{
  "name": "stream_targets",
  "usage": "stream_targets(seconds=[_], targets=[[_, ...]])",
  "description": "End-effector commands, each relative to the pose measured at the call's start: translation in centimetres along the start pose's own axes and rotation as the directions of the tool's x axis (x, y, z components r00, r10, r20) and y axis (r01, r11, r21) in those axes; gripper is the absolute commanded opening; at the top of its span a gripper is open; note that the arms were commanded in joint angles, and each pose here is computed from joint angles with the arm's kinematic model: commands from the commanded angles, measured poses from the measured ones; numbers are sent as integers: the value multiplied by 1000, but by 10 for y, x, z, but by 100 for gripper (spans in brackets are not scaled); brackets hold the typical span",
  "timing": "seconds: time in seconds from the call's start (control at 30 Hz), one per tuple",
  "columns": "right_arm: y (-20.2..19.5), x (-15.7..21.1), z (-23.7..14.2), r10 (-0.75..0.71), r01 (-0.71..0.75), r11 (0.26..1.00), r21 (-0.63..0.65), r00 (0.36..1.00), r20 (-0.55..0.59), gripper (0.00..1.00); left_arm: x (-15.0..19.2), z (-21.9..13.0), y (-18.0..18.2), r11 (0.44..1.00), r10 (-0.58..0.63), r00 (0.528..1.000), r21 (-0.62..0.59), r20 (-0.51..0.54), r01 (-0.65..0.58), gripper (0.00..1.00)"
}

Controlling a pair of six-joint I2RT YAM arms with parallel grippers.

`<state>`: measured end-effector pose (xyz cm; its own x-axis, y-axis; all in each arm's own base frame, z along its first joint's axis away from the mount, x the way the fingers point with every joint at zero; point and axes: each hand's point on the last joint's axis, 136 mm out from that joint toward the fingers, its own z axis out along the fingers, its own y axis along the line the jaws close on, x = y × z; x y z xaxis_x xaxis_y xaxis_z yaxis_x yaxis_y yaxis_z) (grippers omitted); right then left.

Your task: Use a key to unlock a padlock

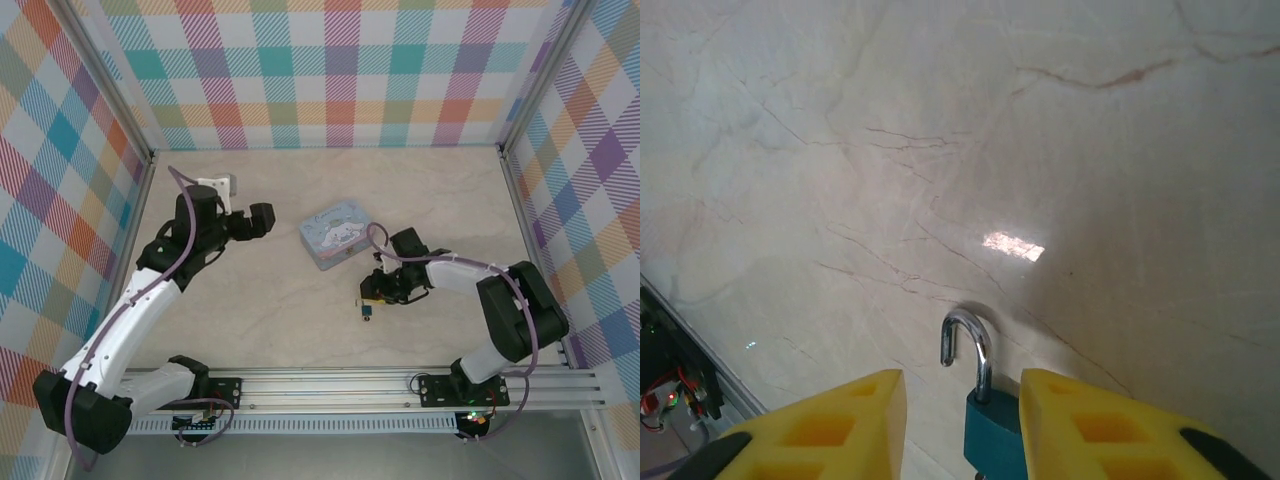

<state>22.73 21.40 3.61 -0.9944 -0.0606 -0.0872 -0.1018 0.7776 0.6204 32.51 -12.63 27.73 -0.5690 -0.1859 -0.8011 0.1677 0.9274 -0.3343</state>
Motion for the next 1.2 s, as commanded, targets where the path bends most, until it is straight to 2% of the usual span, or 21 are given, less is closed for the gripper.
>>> stream_targets(seconds=[0.0,0.13,0.23,0.37,0.43,0.5,0.57,0.73,0.9,1.17], targets=[[6,-13,-28,-71,64,994,86,994,81,39,-5,-13,14,997,27,998,-69,49,-24,100],[5,-29,-73,-154,105,970,218,963,223,47,-13,-32,33,986,38,988,-165,152,-13,100],[1,-44,-112,-242,127,941,312,899,364,54,-13,-44,53,967,45,977,-255,209,10,100],[-14,-61,-155,-316,88,906,414,791,524,66,-1,-47,78,931,52,973,-364,224,34,100],[-30,-66,-170,-339,42,882,470,749,569,73,7,-45,88,910,57,977,-413,204,33,100],[-44,-71,-183,-357,-2,861,508,709,608,84,16,-38,93,903,92,981,-429,173,-9,100],[-55,-76,-190,-379,-21,851,524,667,641,100,25,-31,98,897,126,978,-441,163,-42,100],[-80,-86,-194,-437,-22,831,555,590,679,100,41,-20,118,866,143,971,-499,192,-29,100],[-104,-102,-196,-437,-43,848,528,506,744,100,54,-6,136,842,131,972,-539,197,-4,100],[-105,-135,-185,-515,72,846,529,371,773,100,60,25,156,849,125,967,-529,223,12,100]])
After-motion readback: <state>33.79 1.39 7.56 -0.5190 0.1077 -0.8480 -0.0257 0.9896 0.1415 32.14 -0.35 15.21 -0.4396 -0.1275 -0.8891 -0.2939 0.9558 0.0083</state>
